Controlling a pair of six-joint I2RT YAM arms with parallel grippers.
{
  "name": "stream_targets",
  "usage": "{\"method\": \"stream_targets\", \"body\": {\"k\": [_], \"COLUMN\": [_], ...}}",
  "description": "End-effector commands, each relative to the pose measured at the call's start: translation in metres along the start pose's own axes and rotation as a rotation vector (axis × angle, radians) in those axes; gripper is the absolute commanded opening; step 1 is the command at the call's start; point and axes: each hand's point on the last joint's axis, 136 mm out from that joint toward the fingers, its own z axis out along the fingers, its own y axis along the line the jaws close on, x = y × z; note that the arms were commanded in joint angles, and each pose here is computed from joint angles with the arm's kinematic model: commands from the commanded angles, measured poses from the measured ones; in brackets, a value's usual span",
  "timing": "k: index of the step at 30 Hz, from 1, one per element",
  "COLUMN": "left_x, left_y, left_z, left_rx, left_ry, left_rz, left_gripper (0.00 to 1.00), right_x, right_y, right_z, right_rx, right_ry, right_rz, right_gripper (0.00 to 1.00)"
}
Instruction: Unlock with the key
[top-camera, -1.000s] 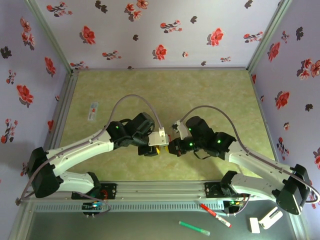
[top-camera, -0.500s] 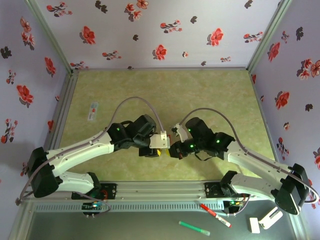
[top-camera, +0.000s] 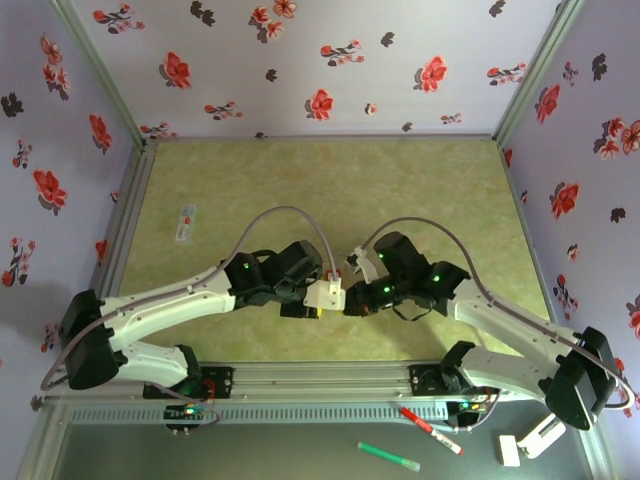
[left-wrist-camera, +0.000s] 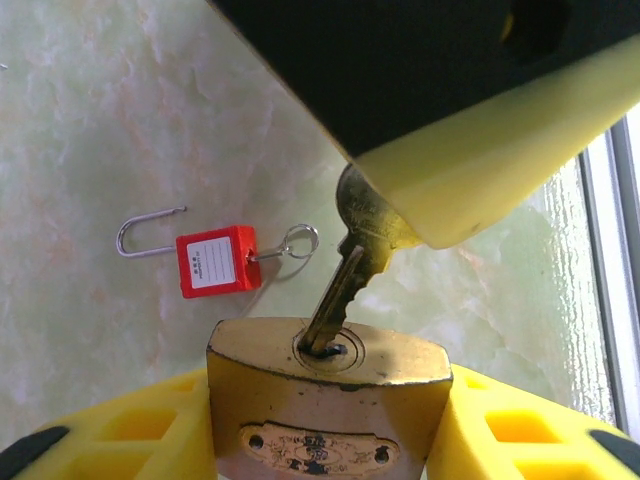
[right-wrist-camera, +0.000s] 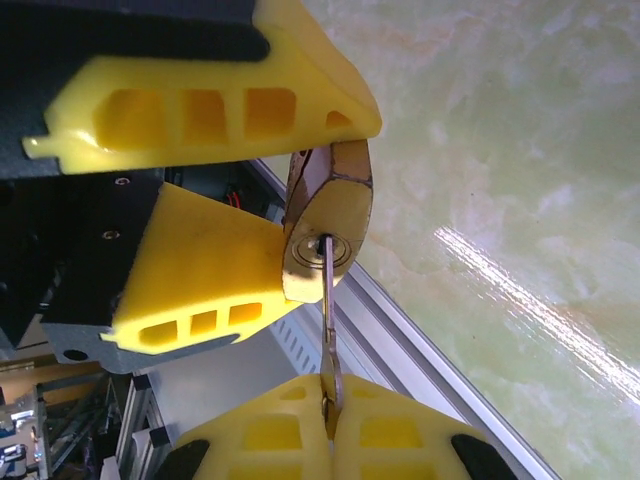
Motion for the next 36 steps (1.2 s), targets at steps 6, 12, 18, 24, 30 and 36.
{"method": "stream_targets", "body": {"k": [6,12,18,24,30,36], "left_x": [-0.07,-0.077,-0.087,-0.094,-0.102,-0.102], "left_y": [-0.008,-0.008,-0.015,-0.023,-0.031,-0.042], "left_z": [-0.019,-0.029,-0.031,-0.034,-0.047,-0.039], "left_rx": [0.004,-0.019,-0.013,-0.002,0.008,0.018], "left_ry": [-0.232,-0.267,-0.295,-0.305,-0.329,-0.306], "left_rz": [0.137,0.138,0.158,0.185,0.216,0.251], "left_gripper": [0.0,0.0,0.0,0.0,0.0,0.0], "right_x": [-0.04,-0.04,-0.045,-0.043,-0.045,-0.052], "right_y": [-0.014,-0.025,-0.02,-0.03,-0.033,-0.024], "right_z": [0.0,0.004,0.004,0.004,0.001,0.005], "right_rx": [0.051,0.055,0.031,0.08,0.092,0.039], "right_ry": [-0.155,-0.165,-0.182,-0.155,-0.142,-0.133], "right_rz": [0.044,0.093,0.086,0.075,0.055,0.057], "right_gripper": [0.0,0.0,0.0,0.0,0.0,0.0]}}
